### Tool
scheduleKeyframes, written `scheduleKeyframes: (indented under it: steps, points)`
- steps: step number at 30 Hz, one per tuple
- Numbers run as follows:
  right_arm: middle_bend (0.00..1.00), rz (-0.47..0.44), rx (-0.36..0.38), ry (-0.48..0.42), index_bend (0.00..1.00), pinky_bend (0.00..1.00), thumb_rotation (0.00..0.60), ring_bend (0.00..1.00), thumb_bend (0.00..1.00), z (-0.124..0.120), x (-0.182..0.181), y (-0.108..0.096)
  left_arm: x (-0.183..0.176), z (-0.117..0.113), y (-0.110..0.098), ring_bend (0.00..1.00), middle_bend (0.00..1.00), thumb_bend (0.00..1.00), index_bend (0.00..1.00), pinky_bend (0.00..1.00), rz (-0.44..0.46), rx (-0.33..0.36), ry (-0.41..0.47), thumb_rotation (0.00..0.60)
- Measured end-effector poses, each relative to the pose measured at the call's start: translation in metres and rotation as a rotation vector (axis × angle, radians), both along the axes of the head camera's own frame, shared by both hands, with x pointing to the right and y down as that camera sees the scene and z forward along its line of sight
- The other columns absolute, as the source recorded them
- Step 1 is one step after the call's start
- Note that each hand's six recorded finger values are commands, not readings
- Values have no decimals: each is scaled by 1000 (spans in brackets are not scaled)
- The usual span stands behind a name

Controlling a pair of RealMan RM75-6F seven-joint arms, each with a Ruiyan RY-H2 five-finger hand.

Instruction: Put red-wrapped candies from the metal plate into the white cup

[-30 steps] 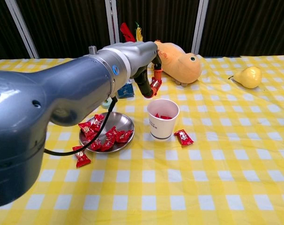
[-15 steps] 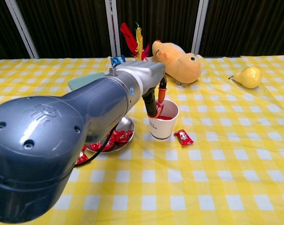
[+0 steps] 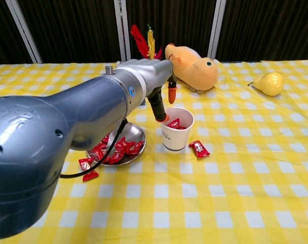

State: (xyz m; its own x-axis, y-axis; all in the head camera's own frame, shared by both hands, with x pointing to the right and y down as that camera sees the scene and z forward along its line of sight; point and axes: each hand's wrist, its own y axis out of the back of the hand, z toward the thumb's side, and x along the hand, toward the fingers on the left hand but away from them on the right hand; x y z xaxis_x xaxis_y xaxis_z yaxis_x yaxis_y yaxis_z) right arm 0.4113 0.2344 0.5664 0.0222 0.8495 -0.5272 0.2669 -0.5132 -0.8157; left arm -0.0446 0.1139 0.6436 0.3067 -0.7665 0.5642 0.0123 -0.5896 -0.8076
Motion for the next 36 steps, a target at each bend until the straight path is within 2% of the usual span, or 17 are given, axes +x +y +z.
scheduleKeyframes:
  steps: [7,13,20,26,31,36]
  points:
    - [0,1,0,1,0,2,600,0,342,0,1,0,-18,-13,-3,988,970,291,413,1000,-17,12,24,600]
    - [0,-2,-1,5,0,2,600,0,341,0,0,0,-50,-18,3,988,970,229,390,1000,-2,17,3,600]
    - [0,-1,1,11,0,2,600,0,341,0,1,0,-103,-21,22,989,973,206,314,1000,118,33,-75,600]
    - [0,-12,3,22,0,2,600,0,342,1,-1,0,-139,-20,50,992,983,206,327,1000,279,54,-122,600]
    - [0,-17,6,27,0,2,600,0,341,1,-2,1,-156,-17,74,996,990,234,370,1000,389,51,-102,600]
    - [0,-14,7,28,0,2,600,0,341,1,-1,1,-167,-3,92,997,990,245,380,1000,475,38,-112,600]
